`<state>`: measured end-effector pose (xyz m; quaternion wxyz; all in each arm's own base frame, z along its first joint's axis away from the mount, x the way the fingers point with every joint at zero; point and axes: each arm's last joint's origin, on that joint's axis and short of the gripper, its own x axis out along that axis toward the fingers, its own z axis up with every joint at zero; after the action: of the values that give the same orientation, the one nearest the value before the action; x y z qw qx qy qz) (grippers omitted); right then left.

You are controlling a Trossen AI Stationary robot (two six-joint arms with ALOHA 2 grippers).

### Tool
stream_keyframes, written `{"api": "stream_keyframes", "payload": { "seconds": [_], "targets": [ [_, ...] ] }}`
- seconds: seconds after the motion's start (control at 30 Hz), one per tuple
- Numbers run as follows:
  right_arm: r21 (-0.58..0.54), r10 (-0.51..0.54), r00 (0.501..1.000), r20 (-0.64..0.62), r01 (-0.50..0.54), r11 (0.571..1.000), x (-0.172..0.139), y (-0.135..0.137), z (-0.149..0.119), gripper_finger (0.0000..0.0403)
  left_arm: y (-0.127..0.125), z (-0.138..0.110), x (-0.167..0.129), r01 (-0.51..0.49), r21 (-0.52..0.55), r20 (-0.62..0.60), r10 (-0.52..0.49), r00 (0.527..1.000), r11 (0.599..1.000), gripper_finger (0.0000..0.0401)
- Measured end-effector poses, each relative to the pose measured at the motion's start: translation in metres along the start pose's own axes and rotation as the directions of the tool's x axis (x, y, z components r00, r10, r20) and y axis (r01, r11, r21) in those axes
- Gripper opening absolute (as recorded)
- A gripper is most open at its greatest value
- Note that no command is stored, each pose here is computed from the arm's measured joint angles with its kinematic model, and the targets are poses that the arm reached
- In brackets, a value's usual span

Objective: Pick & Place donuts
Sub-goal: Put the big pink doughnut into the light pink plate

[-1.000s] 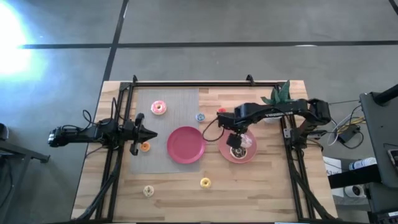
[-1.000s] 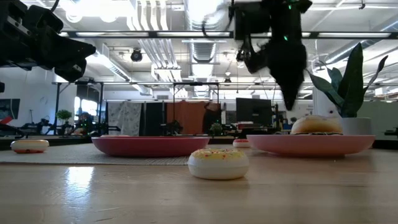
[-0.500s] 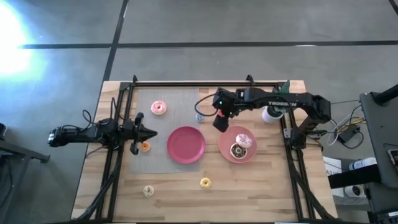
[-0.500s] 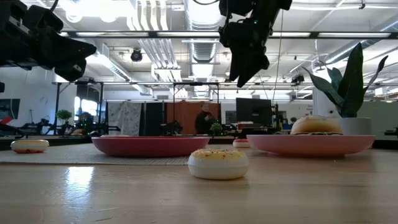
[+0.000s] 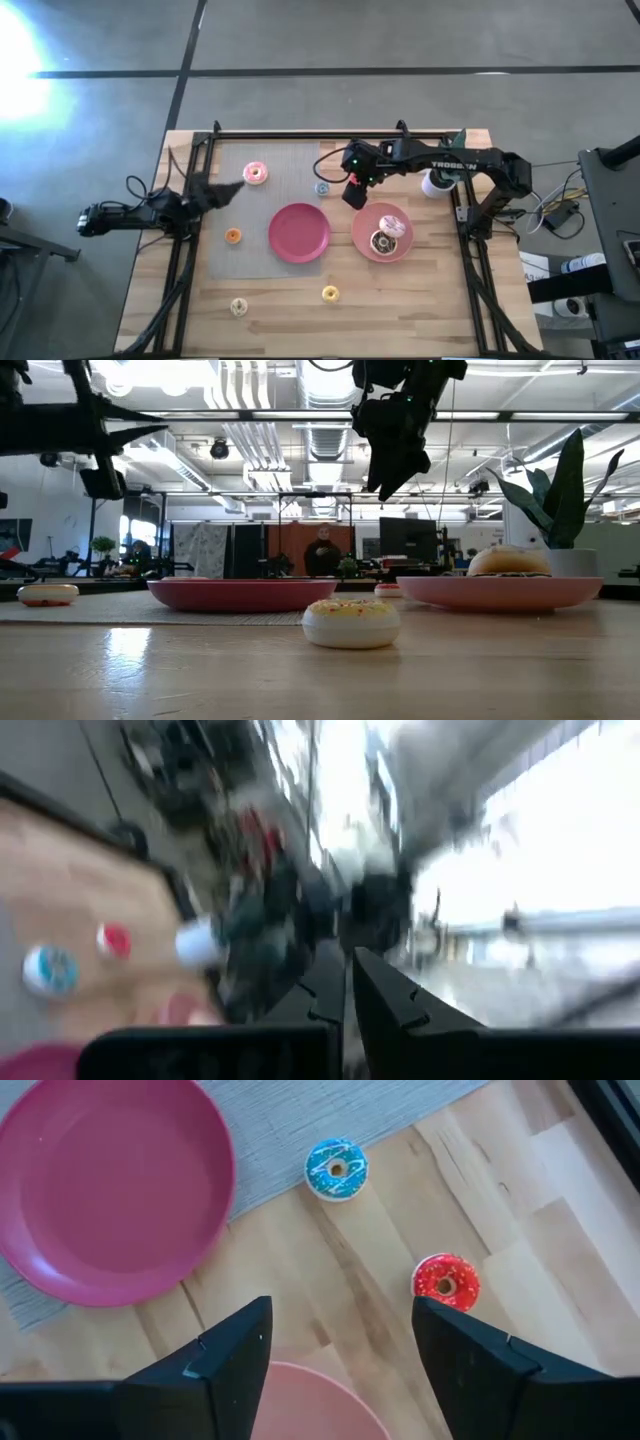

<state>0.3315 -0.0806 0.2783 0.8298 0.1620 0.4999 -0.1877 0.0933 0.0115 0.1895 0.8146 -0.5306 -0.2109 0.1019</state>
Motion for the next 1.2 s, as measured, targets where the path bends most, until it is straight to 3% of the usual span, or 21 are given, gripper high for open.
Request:
{"api": "stream_keyframes", "payload": {
  "seconds": [0.13, 0.37, 0.47, 0.5, 0.57, 0.63, 0.7, 0.77, 0.83, 0.9, 1.07, 1.2],
  "targets": [
    [-0.001, 0.0, 1.0, -0.001, 0.0, 1.0, 0.0, 0.0, 0.0, 0.0232, -0.002, 0.007, 0.0, -0.054, 0.014, 0.188, 0.05, 0.981, 0.998, 0.0],
    [-0.006, -0.001, 1.0, -0.002, 0.001, 1.0, 0.0, 0.0, 0.0, 0.0231, -0.027, 0.022, 0.002, -0.069, 0.138, 0.325, 0.021, 0.946, 0.988, 0.0],
    [-0.027, -0.003, 1.0, -0.001, 0.003, 1.0, 0.0, 0.0, 0.0, 0.023, -0.049, 0.026, 0.012, -0.077, 0.338, 0.227, -0.002, 0.974, 0.938, 0.0],
    [-0.033, -0.004, 1.0, -0.001, 0.004, 0.999, 0.0, -0.001, 0.0, 0.023, -0.055, 0.026, 0.017, -0.111, 0.368, 0.206, 0.035, 0.978, 0.923, 0.0],
    [-0.032, -0.006, 1.0, 0.001, 0.006, 0.999, 0.0, -0.002, 0.0, 0.023, -0.06, 0.026, 0.028, -0.266, 0.427, 0.181, 0.207, 0.962, 0.864, 0.0],
    [-0.027, -0.009, 1.0, 0.001, 0.009, 1.0, 0.0, -0.005, 0.001, 0.023, -0.061, 0.025, 0.036, -0.446, 0.491, 0.177, 0.416, 0.892, 0.748, 0.0],
    [-0.016, -0.013, 1.0, 0.002, 0.013, 1.0, 0.001, -0.008, 0.002, 0.023, -0.057, 0.025, 0.042, -0.588, 0.547, 0.192, 0.594, 0.782, 0.597, 0.0],
    [-0.009, -0.015, 1.0, 0.0, 0.015, 1.0, 0.001, -0.011, 0.002, 0.023, -0.052, 0.026, 0.047, -0.681, 0.573, 0.209, 0.723, 0.659, 0.455, 0.0001],
    [-0.002, -0.018, 1.0, -0.002, 0.018, 1.0, 0.001, -0.013, 0.003, 0.023, -0.049, 0.029, 0.053, -0.73, 0.583, 0.225, 0.793, 0.567, 0.357, 0.0007],
    [0.005, -0.02, 1.0, -0.001, 0.02, 1.0, 0.0, -0.014, 0.003, 0.0231, -0.046, 0.033, 0.062, -0.735, 0.594, 0.207, 0.821, 0.531, 0.325, 0.0024],
    [0.0, -0.021, 1.0, -0.001, 0.021, 1.0, 0.001, -0.016, 0.003, 0.0231, -0.032, 0.055, 0.087, -0.724, 0.579, 0.072, 0.862, 0.502, 0.374, 0.0108],
    [-0.002, -0.022, 1.0, -0.006, 0.022, 1.0, 0.001, -0.016, 0.003, 0.0229, -0.003, 0.082, 0.091, -0.79, 0.521, 0.0, 0.925, 0.38, 0.324, 0.0172]
  ]
}}
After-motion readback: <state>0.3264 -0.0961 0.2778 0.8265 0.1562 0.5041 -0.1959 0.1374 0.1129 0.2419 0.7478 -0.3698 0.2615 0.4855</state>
